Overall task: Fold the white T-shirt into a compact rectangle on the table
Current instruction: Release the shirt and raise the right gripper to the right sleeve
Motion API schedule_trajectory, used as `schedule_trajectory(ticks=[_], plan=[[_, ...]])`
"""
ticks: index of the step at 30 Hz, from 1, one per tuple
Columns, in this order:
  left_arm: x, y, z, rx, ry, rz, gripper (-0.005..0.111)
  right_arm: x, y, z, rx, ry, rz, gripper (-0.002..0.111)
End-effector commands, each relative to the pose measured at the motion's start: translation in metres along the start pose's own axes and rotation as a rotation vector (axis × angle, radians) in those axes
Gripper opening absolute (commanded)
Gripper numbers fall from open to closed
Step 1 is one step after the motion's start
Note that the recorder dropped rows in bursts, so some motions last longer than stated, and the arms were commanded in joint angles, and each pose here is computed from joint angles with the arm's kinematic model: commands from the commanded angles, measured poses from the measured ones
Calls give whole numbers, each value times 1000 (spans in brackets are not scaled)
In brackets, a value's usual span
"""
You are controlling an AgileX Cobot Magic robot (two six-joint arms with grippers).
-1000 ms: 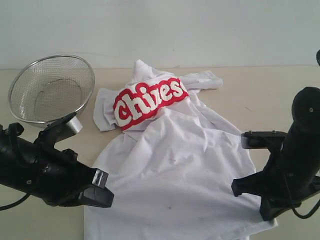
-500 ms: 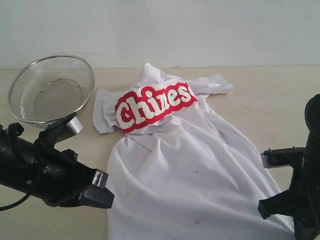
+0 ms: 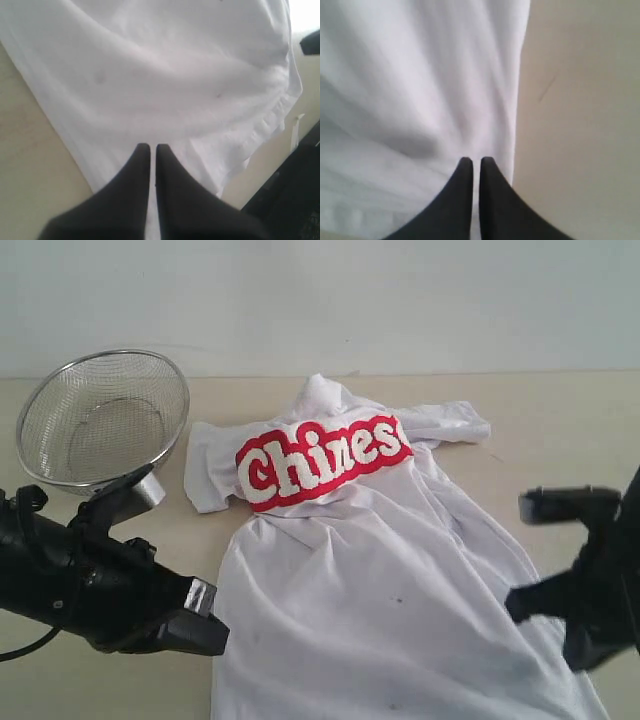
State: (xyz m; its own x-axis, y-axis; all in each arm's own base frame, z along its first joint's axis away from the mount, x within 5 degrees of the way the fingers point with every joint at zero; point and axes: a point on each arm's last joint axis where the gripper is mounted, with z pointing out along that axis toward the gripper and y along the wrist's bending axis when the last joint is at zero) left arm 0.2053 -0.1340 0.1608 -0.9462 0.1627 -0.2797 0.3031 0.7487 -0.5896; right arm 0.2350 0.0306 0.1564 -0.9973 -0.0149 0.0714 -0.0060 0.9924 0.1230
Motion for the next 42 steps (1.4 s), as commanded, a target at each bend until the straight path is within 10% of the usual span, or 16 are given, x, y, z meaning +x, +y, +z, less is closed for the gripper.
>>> schedule_trajectory(ticks=[1,19,42], plan=[[0,1,1,-4,-8,5,4,-38,9,-48,-37,-314,5,0],[2,-3,1,41,14,-16,4,-268,-8,-72,-118,-514,-32,0],[-1,0,1,7,-19,-8,4,-317,-36,16,-117,-494,-14,0]])
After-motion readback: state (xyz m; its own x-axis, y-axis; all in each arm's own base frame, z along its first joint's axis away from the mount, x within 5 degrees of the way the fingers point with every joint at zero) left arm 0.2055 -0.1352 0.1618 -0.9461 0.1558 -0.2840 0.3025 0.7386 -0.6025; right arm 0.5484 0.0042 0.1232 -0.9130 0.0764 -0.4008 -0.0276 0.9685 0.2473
